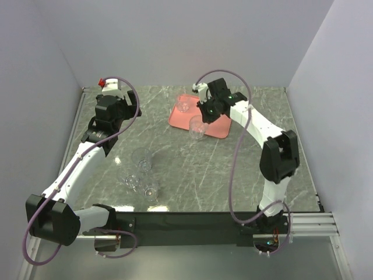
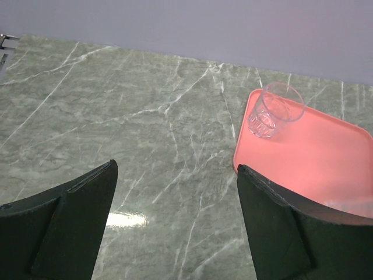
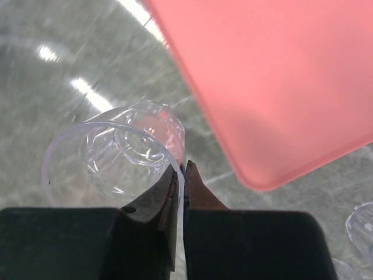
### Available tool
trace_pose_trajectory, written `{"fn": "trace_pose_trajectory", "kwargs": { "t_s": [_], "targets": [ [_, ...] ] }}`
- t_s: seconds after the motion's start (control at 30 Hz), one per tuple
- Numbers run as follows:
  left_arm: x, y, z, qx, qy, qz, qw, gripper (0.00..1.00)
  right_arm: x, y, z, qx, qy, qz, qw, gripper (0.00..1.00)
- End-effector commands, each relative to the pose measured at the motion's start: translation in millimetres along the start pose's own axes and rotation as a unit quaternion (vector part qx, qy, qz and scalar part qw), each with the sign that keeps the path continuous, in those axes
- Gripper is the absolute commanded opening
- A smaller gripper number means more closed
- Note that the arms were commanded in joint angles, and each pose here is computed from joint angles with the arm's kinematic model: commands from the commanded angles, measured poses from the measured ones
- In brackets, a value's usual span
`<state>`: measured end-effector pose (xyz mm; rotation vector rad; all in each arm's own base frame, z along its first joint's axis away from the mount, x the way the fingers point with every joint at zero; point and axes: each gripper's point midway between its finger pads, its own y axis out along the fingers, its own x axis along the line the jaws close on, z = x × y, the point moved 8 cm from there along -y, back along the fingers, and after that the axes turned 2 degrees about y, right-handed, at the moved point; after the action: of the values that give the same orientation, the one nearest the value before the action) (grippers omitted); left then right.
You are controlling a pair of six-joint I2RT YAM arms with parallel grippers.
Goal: Place the glasses into the tray
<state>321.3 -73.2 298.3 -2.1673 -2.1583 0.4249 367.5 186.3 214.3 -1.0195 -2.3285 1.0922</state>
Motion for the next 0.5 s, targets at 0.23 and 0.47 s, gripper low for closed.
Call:
{"fn": "trace_pose_trajectory", "kwargs": {
  "t_s": [0.23,0.47],
  "targets": [
    [-0.7,-1.6,-8.1,-0.021,0.004,0.001,1.000,0.89,-66.7,26.6,-69.6,-0.084,0.172,0.107,0.976,0.00],
    [-0.6,-0.4,-7.5,-0.020,0.004,-0.001,1.000,0.89,-95.1,54.1,-77.2,-0.099,0.234,0.164,0.953,0.00]
  ]
}}
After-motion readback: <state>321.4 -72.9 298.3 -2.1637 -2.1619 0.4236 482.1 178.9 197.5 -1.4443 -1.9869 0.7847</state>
